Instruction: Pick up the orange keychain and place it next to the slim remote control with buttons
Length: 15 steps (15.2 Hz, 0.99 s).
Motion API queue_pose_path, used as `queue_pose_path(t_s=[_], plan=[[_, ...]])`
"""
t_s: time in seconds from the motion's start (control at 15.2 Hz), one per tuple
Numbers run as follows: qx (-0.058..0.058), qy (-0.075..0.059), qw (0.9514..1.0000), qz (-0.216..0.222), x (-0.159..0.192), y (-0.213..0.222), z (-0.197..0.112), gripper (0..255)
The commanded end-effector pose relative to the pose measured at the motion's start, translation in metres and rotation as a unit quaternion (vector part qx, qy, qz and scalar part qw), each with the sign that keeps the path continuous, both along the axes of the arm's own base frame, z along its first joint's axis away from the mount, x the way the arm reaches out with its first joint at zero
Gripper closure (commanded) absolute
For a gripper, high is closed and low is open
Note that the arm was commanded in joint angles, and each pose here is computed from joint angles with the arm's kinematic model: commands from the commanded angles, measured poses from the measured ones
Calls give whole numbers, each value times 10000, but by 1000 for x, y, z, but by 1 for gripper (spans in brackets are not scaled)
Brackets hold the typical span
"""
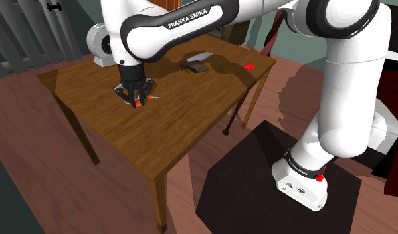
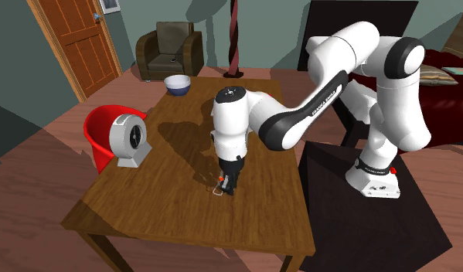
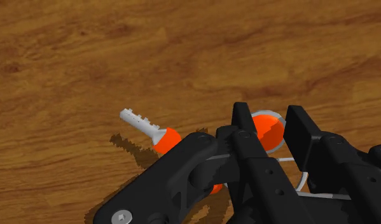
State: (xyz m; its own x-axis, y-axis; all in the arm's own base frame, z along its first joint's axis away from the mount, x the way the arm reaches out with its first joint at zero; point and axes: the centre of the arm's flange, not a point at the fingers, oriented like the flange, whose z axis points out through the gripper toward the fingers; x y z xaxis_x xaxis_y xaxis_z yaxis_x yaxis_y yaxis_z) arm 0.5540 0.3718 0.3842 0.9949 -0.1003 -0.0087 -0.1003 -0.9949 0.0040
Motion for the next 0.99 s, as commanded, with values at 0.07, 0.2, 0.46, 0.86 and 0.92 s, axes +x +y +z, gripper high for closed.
queue_pose_path(t_s=[0.07, 0.2, 0.46, 0.86, 0.92], plan=[[-1, 2, 10000, 0, 0, 1, 15, 255], [-1, 2, 10000, 0, 0, 1, 26, 255], [-1, 2, 10000, 0, 0, 1, 47, 255], [-1, 2, 10000, 0, 4, -65, 50, 255], [-1, 2, 10000, 0, 4, -78, 50, 255]])
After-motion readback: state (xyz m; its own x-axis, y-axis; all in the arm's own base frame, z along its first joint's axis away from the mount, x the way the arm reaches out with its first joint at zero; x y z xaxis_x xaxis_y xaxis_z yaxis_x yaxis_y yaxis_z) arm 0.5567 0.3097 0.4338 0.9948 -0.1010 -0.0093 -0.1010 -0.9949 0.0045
